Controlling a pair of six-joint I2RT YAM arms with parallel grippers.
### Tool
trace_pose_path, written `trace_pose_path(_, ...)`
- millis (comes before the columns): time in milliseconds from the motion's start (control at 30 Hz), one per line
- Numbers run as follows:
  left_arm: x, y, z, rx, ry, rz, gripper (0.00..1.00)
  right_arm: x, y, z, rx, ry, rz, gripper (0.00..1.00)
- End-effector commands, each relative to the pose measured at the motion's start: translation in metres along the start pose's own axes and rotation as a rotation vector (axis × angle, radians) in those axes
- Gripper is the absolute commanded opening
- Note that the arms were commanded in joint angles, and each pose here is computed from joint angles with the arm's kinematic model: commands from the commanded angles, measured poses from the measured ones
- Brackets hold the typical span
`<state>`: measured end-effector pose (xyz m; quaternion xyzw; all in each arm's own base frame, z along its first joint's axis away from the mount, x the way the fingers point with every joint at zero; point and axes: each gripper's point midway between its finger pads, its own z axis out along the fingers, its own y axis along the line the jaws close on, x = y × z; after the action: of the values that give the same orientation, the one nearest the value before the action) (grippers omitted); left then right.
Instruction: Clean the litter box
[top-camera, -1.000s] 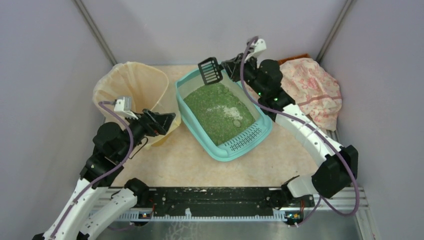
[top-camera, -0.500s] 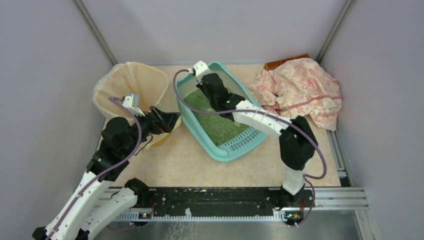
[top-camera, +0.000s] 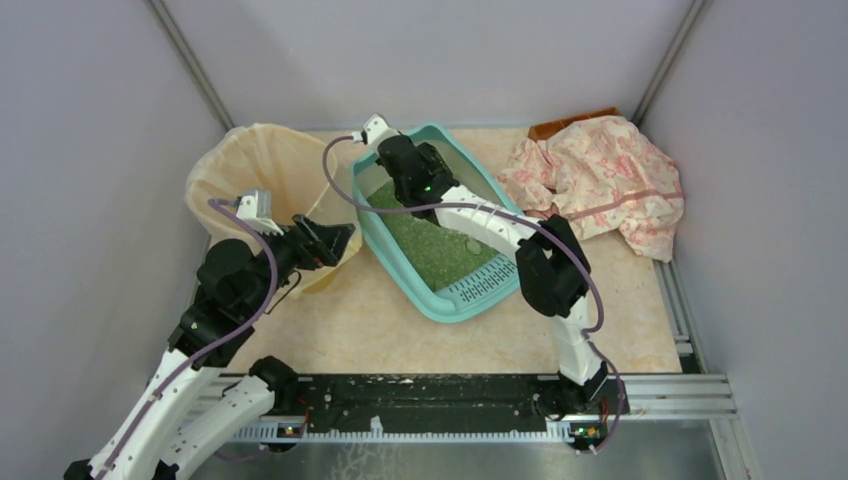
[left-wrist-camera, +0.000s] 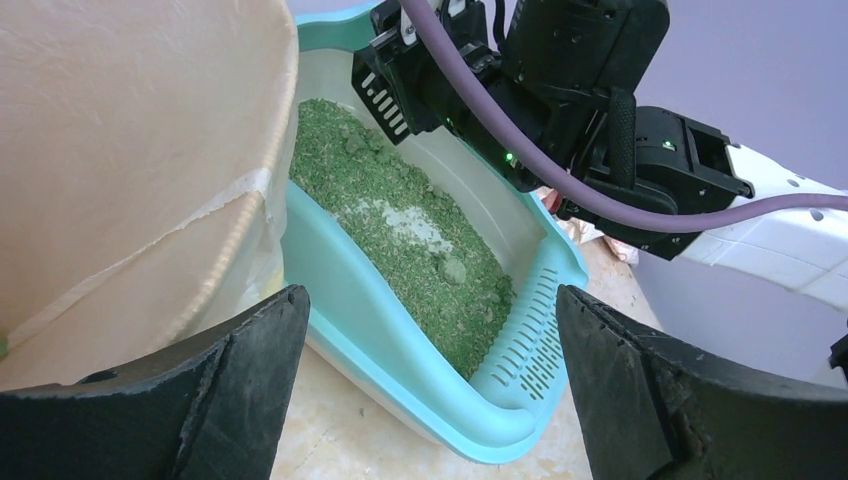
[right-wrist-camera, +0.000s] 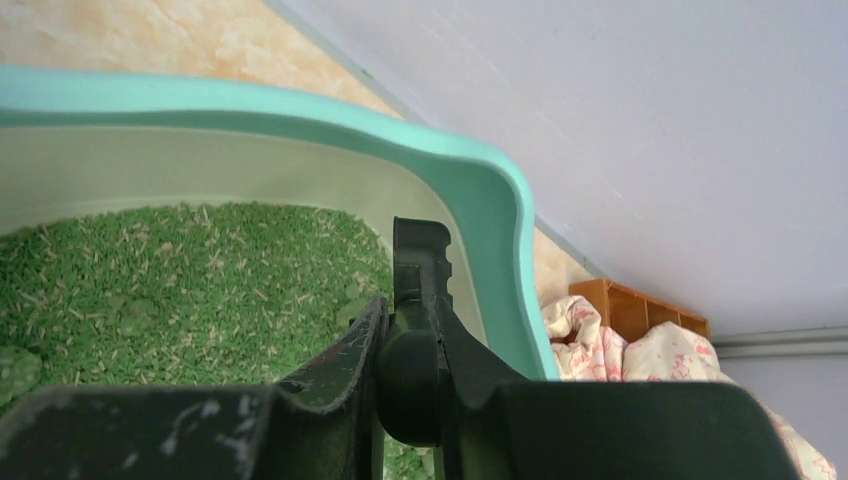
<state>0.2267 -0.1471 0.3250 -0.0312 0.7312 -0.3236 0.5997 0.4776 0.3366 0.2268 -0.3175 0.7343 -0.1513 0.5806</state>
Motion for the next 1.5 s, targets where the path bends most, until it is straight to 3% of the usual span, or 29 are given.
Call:
trace_pose_path(0,-0.004,0.002,-0.003,-0.009,-0.018,0.024,0.98,-0.018,-0.015,0.012,0.034,-0.042,0.037,0.0)
trace_pose_path(400,-0.007,0.005,0.0,-0.024,-0.031,0.04,0.98,0.024,0.033,0.026,-0.135,0.008,0.037,0.0)
trace_pose_path(667,-0.006,0.005,-0.001,-0.022,-0.028,0.032,0.98,0.01,0.051,0.014,-0.267,-0.039,0.098,0.0)
trace_pose_path(867,-0.008,0.004,-0.005,-0.021,-0.036,0.023,0.98,0.012,0.048,0.01,-0.305,-0.014,0.164,0.0)
trace_pose_path(1100,-0.008,0.003,-0.006,-0.018,-0.032,0.019,0.98,0.007,0.026,0.006,-0.409,-0.017,0.347,0.0)
trace_pose_path(1467,-0.006,0.0,-0.004,0.0,-0.035,-0.003,0.98,0.013,0.004,0.034,-0.516,0.132,0.451,0.0)
